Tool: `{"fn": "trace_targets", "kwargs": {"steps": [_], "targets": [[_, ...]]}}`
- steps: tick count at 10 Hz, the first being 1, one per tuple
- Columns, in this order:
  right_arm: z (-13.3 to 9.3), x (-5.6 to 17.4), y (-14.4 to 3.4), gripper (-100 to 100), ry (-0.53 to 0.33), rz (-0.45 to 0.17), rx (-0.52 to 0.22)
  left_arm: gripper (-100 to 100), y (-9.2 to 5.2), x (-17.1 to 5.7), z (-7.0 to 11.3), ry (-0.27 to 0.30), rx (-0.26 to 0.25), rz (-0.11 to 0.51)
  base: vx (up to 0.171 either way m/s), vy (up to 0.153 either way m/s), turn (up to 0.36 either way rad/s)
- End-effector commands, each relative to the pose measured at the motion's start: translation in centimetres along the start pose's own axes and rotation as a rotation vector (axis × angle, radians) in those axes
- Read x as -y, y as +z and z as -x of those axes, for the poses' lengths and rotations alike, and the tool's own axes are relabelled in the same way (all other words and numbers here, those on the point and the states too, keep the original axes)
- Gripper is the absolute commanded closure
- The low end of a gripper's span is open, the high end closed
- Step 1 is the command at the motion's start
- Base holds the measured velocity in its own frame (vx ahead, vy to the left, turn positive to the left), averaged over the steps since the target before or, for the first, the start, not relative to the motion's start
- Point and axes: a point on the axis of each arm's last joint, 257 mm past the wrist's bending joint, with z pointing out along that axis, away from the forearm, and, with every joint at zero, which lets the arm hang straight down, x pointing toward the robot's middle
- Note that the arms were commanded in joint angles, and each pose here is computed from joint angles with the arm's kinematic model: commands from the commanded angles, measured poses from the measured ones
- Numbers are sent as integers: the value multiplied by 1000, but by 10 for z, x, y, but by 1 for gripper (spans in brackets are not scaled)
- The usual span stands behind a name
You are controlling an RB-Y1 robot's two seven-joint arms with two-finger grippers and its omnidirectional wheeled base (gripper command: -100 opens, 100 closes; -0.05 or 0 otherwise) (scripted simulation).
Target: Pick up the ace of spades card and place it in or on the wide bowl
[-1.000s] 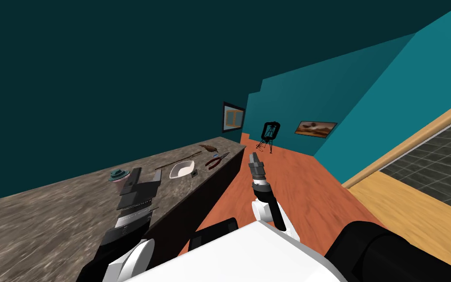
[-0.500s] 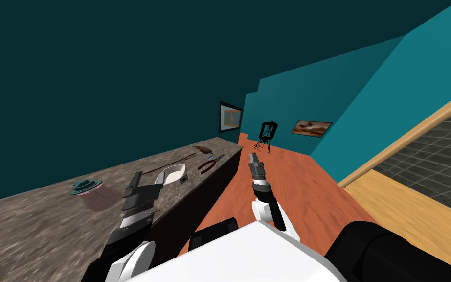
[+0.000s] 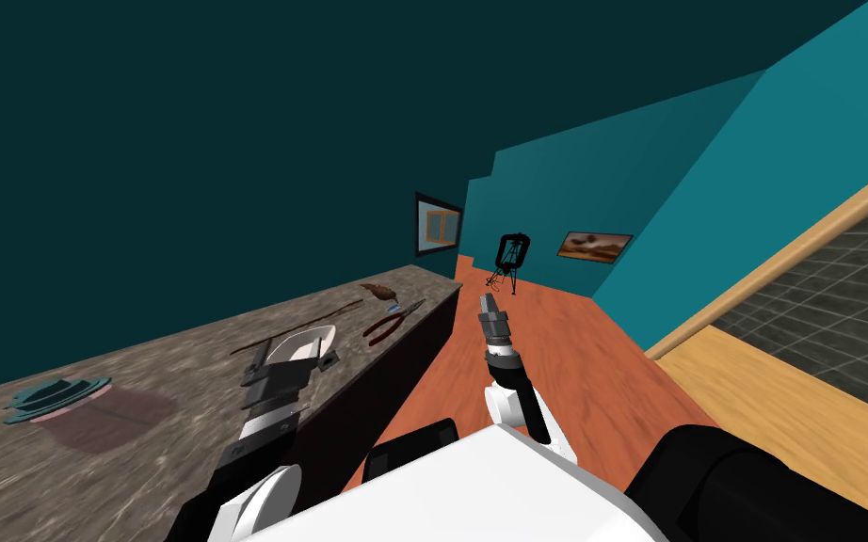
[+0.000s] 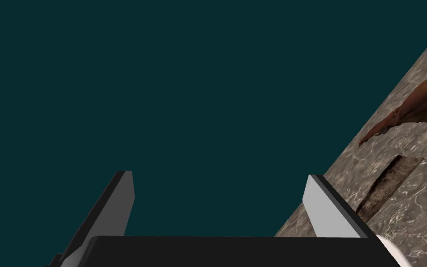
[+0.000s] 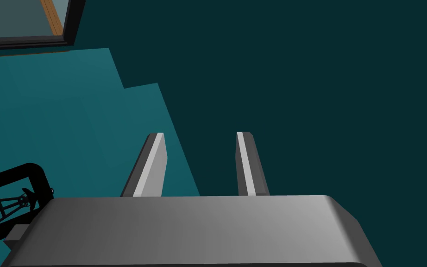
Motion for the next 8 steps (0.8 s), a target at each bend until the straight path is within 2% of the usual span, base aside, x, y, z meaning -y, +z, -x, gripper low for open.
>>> {"fn": "trace_targets", "kwargs": {"steps": [1, 5, 8], "targets": [[0, 0, 0, 0, 0, 0, 0, -100, -4, -12, 14, -83, 38, 16, 92, -118, -22], [0, 0, 0, 0, 0, 0, 0, -100, -17, -37, 49, -270, 143, 40, 73, -121, -5], [0, 0, 0, 0, 0, 0, 0, -100, -29, -54, 78, -397, 232, 41, 56, -64, 20]]}}
